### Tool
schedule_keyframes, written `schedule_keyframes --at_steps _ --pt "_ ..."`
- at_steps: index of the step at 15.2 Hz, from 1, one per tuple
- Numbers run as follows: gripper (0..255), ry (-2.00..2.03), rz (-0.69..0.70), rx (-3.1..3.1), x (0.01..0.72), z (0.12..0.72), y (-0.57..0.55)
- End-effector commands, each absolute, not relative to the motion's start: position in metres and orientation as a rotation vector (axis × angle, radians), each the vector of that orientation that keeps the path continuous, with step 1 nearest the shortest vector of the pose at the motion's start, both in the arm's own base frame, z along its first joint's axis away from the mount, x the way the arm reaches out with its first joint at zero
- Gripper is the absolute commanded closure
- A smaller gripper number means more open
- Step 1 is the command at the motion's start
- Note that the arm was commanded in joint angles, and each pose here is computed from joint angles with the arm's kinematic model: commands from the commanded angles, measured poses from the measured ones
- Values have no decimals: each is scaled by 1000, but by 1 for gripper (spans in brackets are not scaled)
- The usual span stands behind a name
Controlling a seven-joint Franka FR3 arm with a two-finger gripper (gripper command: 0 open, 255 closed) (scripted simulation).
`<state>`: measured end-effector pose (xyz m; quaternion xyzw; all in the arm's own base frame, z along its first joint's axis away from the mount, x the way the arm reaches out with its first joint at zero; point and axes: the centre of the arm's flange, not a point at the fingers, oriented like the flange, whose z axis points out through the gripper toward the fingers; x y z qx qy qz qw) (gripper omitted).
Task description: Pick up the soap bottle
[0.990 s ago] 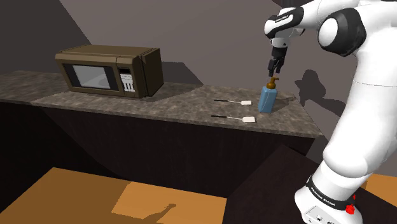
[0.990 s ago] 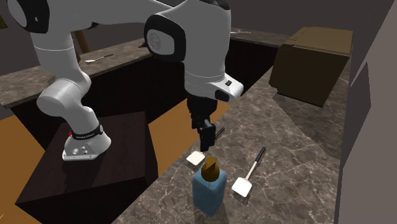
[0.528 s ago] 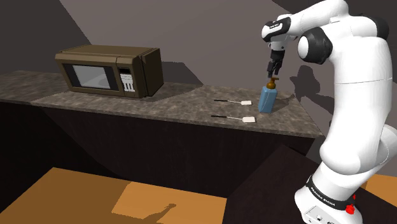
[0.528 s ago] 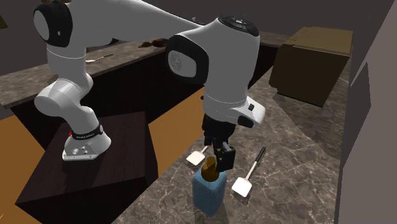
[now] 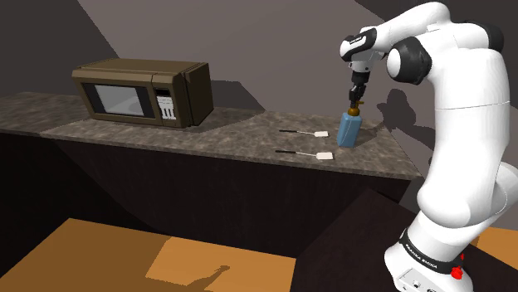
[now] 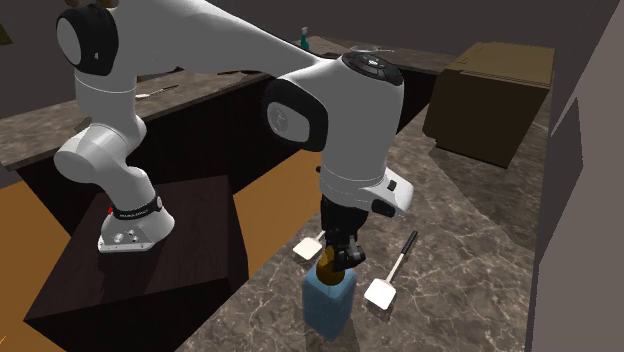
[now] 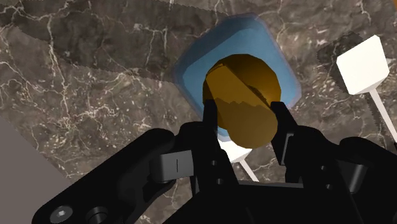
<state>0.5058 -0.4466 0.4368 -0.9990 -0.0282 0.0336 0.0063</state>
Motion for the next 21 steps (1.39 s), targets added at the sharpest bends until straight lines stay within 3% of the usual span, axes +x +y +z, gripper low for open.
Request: schedule_keyframes --at_steps 1,8,21 --pt "255 -88 105 -3126 506 436 -447" --pt "255 -88 105 -3126 506 436 -447" --pt "255 -88 105 -3126 506 504 -447"
